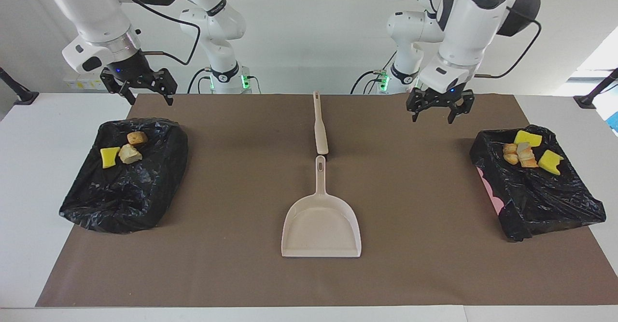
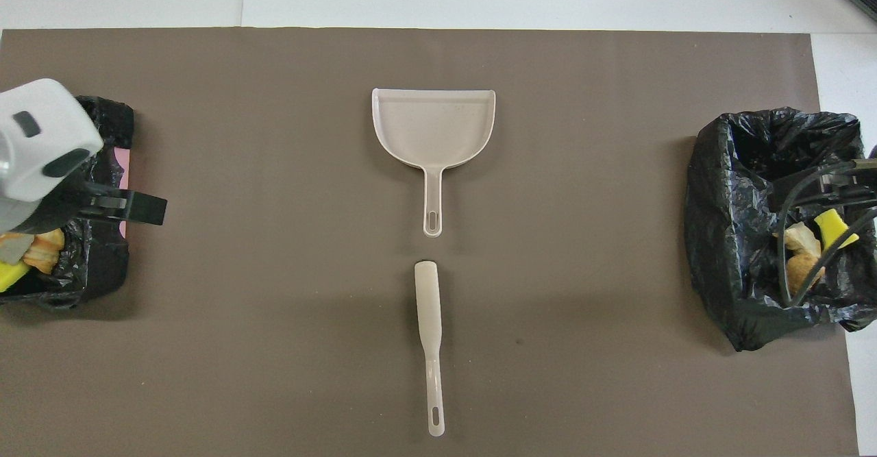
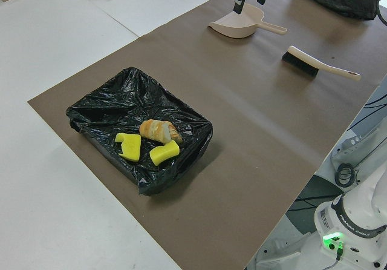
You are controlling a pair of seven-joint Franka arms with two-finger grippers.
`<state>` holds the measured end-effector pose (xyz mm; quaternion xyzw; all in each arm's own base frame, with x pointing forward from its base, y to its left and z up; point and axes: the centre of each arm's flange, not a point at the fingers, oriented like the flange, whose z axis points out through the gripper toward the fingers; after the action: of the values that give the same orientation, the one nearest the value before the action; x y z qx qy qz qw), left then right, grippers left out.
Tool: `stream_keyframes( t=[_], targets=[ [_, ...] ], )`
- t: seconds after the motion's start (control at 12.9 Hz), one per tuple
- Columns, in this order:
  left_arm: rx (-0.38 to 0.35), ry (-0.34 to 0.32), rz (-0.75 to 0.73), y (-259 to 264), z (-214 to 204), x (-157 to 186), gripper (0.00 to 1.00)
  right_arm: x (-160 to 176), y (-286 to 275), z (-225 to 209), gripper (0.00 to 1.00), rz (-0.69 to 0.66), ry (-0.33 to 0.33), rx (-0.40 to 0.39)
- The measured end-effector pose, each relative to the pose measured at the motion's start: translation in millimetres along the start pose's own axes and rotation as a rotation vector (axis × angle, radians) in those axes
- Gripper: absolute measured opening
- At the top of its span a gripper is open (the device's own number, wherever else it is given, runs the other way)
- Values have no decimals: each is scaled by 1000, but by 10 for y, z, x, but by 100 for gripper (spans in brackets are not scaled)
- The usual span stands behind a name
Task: Sweep and dump trash in bin
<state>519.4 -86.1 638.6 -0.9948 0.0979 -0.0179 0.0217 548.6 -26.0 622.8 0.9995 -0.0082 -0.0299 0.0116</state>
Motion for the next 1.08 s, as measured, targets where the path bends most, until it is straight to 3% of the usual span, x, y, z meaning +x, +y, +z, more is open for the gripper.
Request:
stream_keyframes(
  t=[0.31,1.08],
  targets=[
    [-41,-10,10,-311,-420,-110,100,0,0,0,100,0,0,0],
    [-52,-23,-2,-451,-441,7,100,0,0,0,100,0,0,0]
  ],
)
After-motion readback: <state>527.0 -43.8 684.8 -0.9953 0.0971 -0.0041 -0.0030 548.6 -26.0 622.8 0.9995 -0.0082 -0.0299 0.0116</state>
